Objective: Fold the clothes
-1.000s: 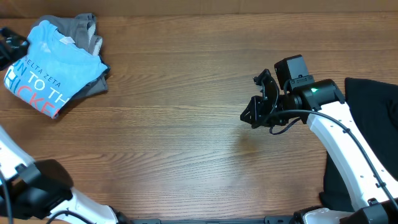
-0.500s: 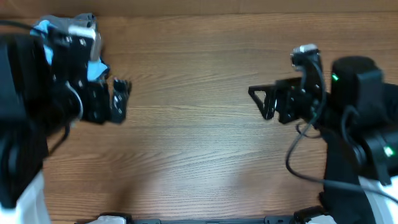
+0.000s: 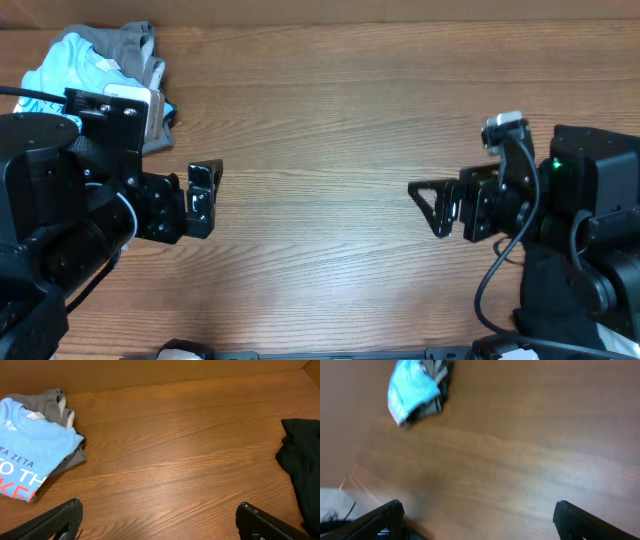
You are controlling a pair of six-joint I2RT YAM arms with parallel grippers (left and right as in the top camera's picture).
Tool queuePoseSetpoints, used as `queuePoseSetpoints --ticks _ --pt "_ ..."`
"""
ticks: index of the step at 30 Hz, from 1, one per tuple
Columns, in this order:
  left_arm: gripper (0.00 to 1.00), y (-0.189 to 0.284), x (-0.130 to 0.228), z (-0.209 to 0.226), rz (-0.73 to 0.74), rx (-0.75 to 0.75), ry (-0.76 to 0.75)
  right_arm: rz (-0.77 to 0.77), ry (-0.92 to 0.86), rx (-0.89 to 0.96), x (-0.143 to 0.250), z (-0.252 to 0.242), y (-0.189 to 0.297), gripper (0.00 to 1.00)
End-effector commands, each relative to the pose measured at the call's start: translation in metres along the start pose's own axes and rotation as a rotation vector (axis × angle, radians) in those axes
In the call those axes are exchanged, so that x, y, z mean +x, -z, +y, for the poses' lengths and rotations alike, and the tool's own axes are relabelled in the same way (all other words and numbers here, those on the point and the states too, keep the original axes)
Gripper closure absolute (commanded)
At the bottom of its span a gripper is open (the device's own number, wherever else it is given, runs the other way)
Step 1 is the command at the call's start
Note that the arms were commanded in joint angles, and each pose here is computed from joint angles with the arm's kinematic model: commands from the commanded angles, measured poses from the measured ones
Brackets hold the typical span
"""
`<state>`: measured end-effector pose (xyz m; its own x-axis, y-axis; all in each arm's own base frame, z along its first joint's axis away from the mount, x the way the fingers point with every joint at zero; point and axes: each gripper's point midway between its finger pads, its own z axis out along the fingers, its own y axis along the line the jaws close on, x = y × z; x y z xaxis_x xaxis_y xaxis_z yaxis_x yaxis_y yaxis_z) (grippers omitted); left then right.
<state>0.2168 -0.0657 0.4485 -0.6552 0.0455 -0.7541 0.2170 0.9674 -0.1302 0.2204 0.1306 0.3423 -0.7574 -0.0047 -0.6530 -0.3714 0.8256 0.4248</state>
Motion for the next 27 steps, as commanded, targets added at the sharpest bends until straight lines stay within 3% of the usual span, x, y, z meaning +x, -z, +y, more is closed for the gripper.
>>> queuePoseSetpoints --ticks 1,9,20,27 --pt "0.0 -0.005 0.001 -0.003 0.018 0.015 0.02 0.035 -0.01 0.002 0.008 0.0 0.002 0.0" --pt "0.0 -0.015 0.0 -0.003 0.042 0.012 0.022 0.037 -0.01 0.037 0.008 -0.007 0.001 0.0" --pt "0.0 -0.02 -0.001 -0.003 0.055 0.01 0.023 -0.369 0.217 0.184 -0.068 -0.008 0.042 0.0" --pt "0.0 -0.021 -0.001 -0.003 0.057 0.01 0.023 -0.631 0.244 0.312 -0.088 -0.025 0.07 0.0"
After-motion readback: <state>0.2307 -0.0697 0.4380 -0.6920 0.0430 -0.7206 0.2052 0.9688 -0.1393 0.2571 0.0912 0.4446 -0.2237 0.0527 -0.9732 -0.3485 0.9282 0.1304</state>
